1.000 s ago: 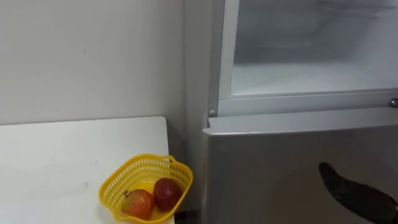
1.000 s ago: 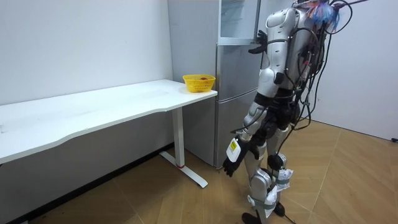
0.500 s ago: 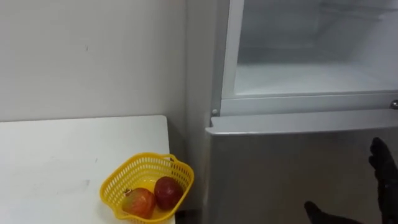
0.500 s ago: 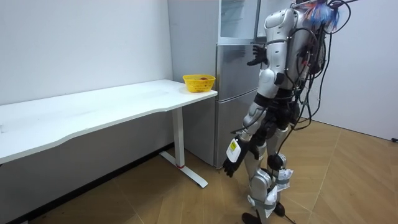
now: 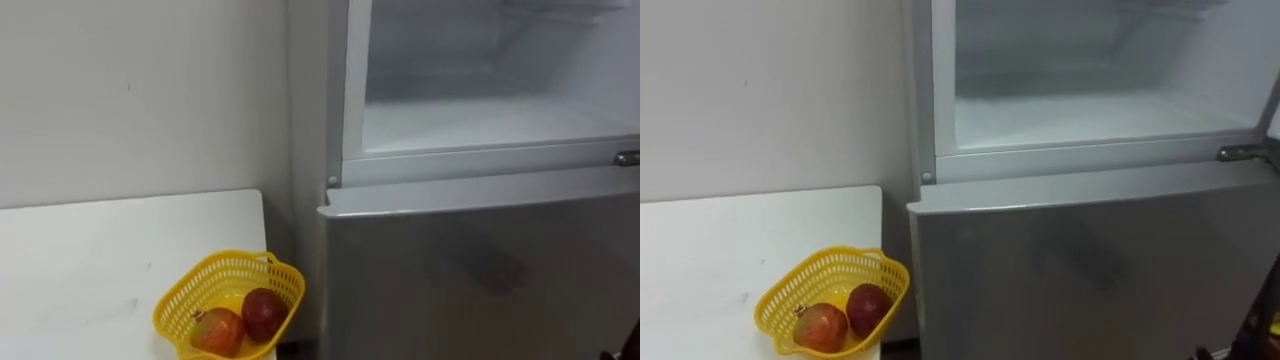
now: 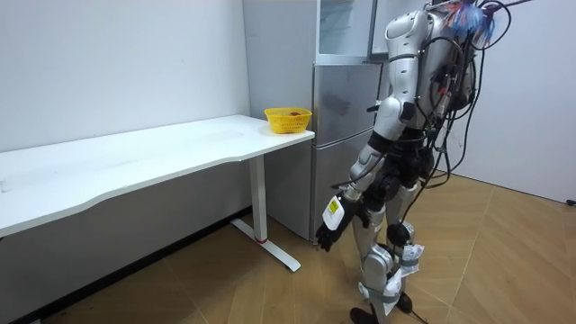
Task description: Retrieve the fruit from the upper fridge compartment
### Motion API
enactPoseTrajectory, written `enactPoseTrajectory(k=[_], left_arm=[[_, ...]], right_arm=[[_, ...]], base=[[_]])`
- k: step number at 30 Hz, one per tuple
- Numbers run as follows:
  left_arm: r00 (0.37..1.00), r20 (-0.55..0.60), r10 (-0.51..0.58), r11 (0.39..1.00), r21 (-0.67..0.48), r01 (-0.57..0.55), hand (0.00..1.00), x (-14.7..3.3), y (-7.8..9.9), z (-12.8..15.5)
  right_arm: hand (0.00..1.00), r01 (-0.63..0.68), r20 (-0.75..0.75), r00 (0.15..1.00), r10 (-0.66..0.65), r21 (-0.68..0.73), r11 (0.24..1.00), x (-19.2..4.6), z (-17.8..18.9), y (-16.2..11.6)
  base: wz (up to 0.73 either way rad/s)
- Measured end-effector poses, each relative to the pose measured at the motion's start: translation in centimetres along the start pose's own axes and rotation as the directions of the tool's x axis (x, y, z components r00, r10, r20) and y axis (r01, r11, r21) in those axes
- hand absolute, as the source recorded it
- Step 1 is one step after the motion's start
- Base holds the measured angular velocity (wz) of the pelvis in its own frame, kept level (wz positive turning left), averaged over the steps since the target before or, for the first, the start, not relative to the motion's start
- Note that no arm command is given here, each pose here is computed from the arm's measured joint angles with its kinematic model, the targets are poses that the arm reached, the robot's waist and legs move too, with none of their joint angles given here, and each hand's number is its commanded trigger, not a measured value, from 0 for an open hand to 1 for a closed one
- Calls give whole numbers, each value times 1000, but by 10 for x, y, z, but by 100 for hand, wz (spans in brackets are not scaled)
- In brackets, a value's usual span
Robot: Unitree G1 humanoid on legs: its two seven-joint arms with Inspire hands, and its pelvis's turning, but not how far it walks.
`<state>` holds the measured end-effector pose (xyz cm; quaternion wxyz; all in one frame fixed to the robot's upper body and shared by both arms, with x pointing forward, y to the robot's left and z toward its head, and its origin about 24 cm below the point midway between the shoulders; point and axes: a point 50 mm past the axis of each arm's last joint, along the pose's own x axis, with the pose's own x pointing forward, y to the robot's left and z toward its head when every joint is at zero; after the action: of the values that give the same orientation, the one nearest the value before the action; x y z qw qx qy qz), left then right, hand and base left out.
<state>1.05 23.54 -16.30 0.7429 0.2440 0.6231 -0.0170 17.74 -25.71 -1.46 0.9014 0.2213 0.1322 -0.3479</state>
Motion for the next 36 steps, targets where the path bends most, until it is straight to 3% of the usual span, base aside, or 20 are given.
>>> enactPoseTrajectory(k=[3,5,9,15,17,23,28,36], left_arm=[[1000,-4,-1,1000,-15,1,0,-1,-1,-3],[1000,-8,-2,999,-35,2,0,-2,-2,-5],[999,6,47,993,-104,-46,0,-3,11,-2],[995,-3,99,984,-146,-98,0,-2,24,-3],[993,0,117,980,-161,-116,0,-2,28,-4],[991,-17,132,973,-189,-133,0,-3,32,-12],[993,9,118,976,-188,-115,0,-3,32,-9],[995,4,102,975,-199,-100,0,-2,29,-13]], right_arm=[[0,146,-115,986,-120,247,958,4,1,-15],[0,265,-204,959,-197,400,877,7,1,-28],[0,462,-299,887,-353,534,708,9,7,-58],[0,525,-301,834,-463,690,498,19,44,-74],[0,495,-277,837,-472,750,438,20,65,-71],[0,336,-125,868,-481,861,382,18,111,-70],[0,222,-32,897,-440,895,387,15,130,-57],[0,-73,235,916,-326,895,440,6,168,-38]], base=[[0],[0],[4],[-5],[-11],[-3],[-7],[0]])
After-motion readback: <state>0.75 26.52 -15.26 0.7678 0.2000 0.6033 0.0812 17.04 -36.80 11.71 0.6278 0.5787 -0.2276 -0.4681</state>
